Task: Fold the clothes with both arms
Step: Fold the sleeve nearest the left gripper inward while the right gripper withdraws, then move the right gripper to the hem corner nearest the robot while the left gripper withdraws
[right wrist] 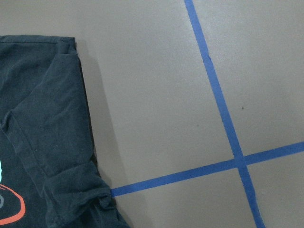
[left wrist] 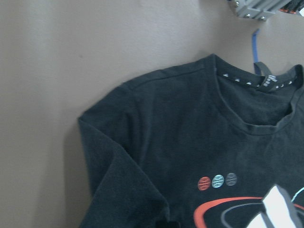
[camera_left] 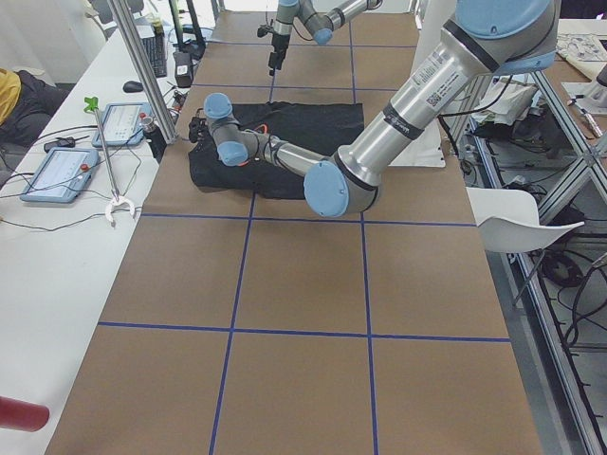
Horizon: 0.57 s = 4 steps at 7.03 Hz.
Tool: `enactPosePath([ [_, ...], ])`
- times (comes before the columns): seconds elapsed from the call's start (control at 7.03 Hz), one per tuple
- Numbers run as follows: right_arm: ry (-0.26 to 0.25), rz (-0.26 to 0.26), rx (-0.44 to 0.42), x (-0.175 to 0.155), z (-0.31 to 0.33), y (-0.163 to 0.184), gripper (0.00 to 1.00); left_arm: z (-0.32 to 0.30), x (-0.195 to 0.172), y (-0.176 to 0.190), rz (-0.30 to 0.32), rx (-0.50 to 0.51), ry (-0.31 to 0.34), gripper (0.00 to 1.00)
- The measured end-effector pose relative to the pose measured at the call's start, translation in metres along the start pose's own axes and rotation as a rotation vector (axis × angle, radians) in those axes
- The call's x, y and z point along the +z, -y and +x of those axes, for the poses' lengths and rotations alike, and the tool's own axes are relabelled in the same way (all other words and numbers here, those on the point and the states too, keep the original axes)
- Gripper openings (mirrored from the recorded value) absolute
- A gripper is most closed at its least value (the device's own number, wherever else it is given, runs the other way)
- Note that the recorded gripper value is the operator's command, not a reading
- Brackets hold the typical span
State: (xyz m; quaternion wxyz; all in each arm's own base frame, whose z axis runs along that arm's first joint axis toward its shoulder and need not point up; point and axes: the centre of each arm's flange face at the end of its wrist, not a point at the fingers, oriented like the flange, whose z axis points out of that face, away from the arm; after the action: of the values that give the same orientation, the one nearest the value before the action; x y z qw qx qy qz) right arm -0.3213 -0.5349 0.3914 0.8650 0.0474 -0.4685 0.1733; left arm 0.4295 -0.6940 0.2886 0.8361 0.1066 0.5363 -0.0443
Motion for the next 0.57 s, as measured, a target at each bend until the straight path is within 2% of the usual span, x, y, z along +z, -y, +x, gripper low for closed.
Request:
enactPosePath([
  [0.14, -0.004, -0.002, 0.002, 0.000, 0.005, 0.001, 1.00, 0.012, 0.013, 0.000, 0.024, -0.015, 0.018, 0.00],
  [0.28, -0.006, -0.001, 0.005, -0.001, 0.007, 0.002, 1.00, 0.017, 0.020, -0.001, 0.036, -0.020, 0.028, 0.38],
  [0.43, -0.007, 0.000, 0.006, -0.001, 0.008, 0.003, 1.00, 0.021, 0.024, -0.002, 0.041, -0.025, 0.030, 0.99],
  [0.57, -0.006, 0.001, 0.005, -0.002, 0.008, 0.003, 1.00, 0.027, 0.024, -0.002, 0.043, -0.032, 0.025, 1.00],
])
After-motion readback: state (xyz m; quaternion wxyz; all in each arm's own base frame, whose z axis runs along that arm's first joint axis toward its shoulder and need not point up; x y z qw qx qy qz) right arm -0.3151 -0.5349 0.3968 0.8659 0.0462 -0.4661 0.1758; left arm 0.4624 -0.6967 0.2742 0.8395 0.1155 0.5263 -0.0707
